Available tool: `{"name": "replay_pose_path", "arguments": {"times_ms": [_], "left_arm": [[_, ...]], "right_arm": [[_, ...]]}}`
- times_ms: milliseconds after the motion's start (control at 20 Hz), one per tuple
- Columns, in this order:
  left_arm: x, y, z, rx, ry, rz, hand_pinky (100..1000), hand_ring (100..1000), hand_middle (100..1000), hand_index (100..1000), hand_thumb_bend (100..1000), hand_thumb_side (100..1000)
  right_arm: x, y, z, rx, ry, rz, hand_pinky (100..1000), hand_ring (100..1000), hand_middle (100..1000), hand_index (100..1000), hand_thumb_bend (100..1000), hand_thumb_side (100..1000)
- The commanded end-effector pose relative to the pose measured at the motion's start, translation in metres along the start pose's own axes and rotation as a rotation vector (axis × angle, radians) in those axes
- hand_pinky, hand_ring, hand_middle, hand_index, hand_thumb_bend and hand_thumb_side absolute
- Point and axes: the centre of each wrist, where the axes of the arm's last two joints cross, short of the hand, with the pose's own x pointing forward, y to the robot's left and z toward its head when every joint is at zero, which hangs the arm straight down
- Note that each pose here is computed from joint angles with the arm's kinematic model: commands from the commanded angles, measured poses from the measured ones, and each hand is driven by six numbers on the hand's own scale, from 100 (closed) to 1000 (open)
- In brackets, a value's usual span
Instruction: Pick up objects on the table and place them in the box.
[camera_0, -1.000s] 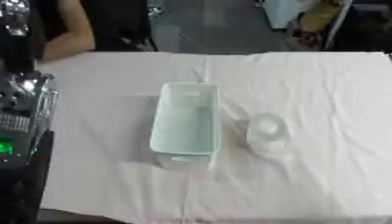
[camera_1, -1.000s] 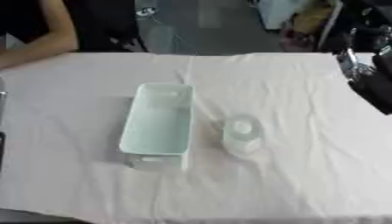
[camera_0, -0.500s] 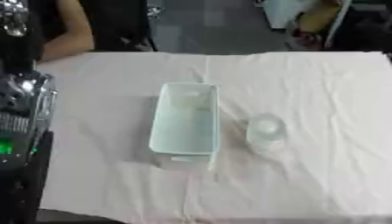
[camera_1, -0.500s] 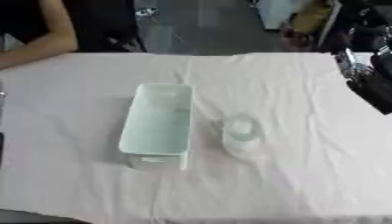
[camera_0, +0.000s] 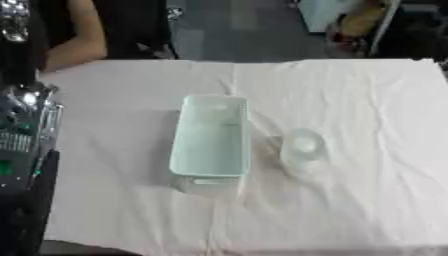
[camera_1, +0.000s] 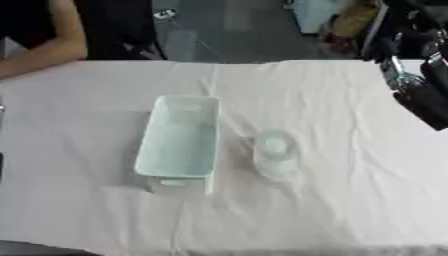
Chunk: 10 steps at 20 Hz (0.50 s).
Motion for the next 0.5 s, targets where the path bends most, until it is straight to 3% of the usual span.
{"name": "replay_pose_path", "arguments": {"times_ms": [50, 500], "left_arm": [[0.004, 0.005, -0.006, 0.001, -0.027, -0.018, 528, 595, 668, 774, 100, 777], [0.004, 0.006, -0.005, -0.005, -0.018, -0.022, 525, 594, 668, 774, 100, 777]], "right_arm": [[0.004, -0.007, -0.001, -0.003, -0.017, 0.024, 1000, 1000, 1000, 604, 100, 1000], [0.005, -0.008, -0.018, 0.116, -0.075, 0.037, 1000, 1000, 1000, 609, 100, 1000]]}}
